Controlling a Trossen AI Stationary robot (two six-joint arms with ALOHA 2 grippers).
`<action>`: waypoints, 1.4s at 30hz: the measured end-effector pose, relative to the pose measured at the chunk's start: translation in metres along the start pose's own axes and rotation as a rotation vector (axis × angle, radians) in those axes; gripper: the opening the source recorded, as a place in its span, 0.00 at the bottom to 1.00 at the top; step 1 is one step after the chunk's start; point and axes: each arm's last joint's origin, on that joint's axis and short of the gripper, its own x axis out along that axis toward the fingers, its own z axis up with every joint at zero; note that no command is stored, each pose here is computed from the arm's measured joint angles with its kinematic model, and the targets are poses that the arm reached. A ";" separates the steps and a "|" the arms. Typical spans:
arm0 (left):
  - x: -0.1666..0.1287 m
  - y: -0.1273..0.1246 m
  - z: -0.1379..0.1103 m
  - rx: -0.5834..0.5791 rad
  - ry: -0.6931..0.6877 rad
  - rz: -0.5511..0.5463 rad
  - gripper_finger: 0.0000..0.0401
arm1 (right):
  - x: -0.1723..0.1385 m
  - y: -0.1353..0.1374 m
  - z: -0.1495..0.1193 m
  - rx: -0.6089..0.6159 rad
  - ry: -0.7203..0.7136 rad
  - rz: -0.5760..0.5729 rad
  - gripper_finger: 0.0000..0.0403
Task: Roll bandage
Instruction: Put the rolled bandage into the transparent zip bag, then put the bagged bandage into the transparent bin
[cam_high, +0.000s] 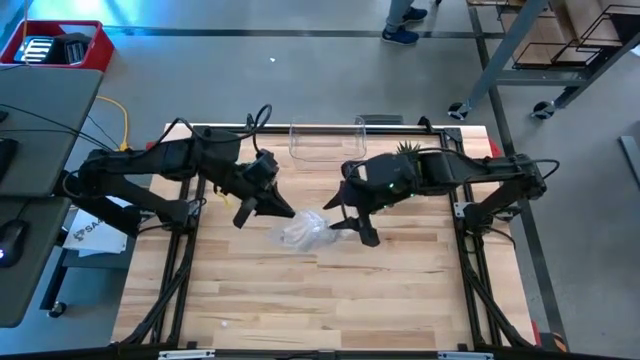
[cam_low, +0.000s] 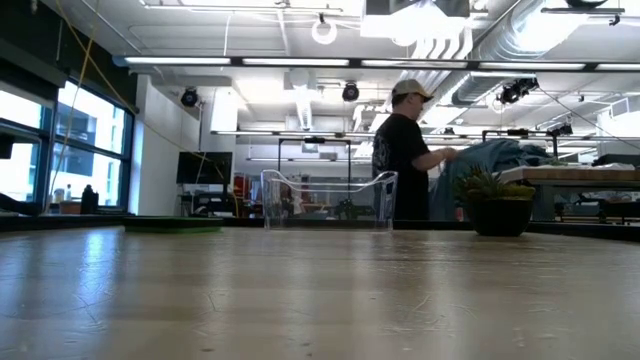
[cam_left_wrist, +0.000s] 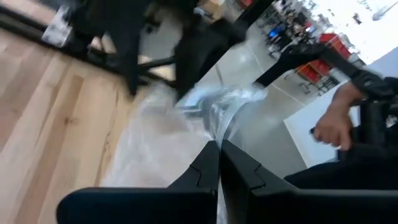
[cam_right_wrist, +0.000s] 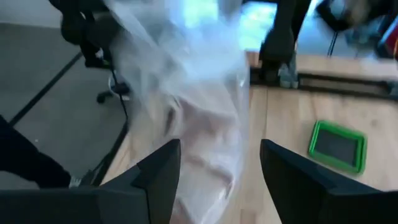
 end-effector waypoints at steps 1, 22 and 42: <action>-0.001 0.000 -0.001 -0.007 0.016 0.010 0.00 | -0.004 0.000 0.004 -0.010 -0.014 0.003 0.52; -0.002 0.002 -0.002 -0.053 0.012 0.077 0.00 | -0.031 0.011 0.035 -0.104 -0.055 -0.021 0.51; -0.005 -0.007 0.002 -0.069 -0.040 0.022 0.00 | -0.001 0.006 0.041 -0.173 -0.119 0.001 0.46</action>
